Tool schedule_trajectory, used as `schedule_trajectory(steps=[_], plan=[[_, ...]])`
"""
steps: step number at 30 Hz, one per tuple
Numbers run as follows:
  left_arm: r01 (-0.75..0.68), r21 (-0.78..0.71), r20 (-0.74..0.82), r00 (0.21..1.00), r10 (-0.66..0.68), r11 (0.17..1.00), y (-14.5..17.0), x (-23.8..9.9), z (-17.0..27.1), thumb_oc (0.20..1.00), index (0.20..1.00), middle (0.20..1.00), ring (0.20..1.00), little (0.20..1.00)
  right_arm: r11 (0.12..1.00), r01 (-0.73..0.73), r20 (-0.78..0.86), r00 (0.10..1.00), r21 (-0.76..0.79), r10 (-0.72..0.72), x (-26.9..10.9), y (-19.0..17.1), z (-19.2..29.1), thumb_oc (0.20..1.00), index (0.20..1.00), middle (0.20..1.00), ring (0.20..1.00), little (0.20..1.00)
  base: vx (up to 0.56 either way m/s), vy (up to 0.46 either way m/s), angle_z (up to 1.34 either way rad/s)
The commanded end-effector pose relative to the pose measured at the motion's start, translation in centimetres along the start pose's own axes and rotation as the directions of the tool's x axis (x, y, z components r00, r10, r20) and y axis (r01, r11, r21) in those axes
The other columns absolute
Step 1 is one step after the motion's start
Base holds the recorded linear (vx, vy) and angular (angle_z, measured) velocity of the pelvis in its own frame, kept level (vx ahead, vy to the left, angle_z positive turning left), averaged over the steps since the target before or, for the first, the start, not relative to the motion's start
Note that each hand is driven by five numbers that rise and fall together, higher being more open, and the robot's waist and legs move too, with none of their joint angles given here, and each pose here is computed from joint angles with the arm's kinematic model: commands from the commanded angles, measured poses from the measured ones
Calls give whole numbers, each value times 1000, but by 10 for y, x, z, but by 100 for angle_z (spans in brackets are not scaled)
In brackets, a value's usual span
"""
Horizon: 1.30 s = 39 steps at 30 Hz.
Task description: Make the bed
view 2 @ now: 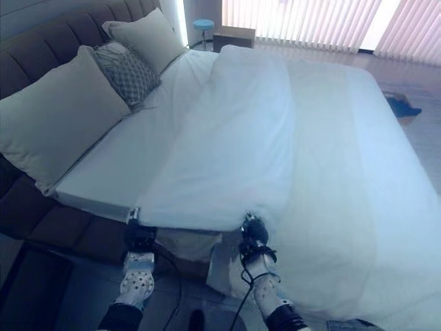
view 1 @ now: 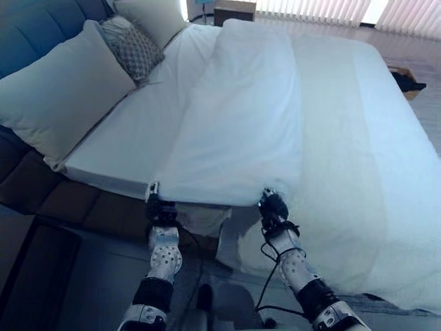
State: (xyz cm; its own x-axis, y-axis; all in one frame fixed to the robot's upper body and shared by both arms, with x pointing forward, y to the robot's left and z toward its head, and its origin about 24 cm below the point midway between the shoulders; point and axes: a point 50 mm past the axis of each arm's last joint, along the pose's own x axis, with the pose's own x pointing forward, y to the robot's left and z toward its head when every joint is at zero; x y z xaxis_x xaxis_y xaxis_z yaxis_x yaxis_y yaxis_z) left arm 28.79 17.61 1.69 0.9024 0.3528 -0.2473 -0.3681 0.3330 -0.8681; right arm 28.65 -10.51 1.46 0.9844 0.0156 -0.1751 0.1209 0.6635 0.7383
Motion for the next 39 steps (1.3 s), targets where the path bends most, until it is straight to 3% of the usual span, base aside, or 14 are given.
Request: schedule_trajectory(steps=[1,7,13,18,25,26,27,32,36,39], plan=[[36,-12,289,957,-31,999,9,-2,62,200,200,200,200,200,998,-65,138,988,-20,67,-9,-3,25,200,200,200,200,200,-17,-66,16],[-84,-45,244,965,93,995,35,-7,51,200,200,200,200,200,997,53,31,998,-57,-51,-24,-37,1,200,200,200,200,200,-83,-90,8],[-166,53,199,968,153,985,45,1,41,200,200,200,200,200,955,75,-85,991,-288,-104,-18,-49,-17,200,200,200,200,200,-66,-73,16],[-189,150,177,971,162,970,40,11,32,200,200,200,200,200,920,78,-125,983,-384,-136,-7,-47,-25,200,200,200,200,200,-1,-23,10],[-154,274,208,973,98,949,9,33,37,200,200,200,200,200,831,-24,-120,991,-556,-51,28,-12,-14,200,200,200,200,200,8,14,1],[-146,282,210,974,88,948,5,36,38,200,200,200,200,200,827,-24,-109,993,-562,-45,33,-7,-9,520,520,520,520,520,0,0,0],[-157,306,213,973,93,939,4,39,40,1000,1000,1000,1000,1000,821,-15,-94,994,-571,-47,37,-5,-4,1000,1000,1000,1000,1000,0,0,0],[-202,386,244,963,111,900,1,46,47,1000,1000,1000,1000,1000,803,16,-66,995,-595,-68,46,-1,3,1000,1000,1000,1000,1000,16,24,-4],[-249,469,251,957,142,847,13,43,46,1000,1000,1000,1000,1000,800,82,-83,983,-594,-162,39,-25,-2,1000,1000,1000,1000,1000,5,14,-1],[-347,527,252,936,247,776,42,40,45,1000,1000,1000,1000,1000,790,204,-96,945,-578,-313,26,-65,-5,1000,1000,1000,1000,1000,1,13,-12]])
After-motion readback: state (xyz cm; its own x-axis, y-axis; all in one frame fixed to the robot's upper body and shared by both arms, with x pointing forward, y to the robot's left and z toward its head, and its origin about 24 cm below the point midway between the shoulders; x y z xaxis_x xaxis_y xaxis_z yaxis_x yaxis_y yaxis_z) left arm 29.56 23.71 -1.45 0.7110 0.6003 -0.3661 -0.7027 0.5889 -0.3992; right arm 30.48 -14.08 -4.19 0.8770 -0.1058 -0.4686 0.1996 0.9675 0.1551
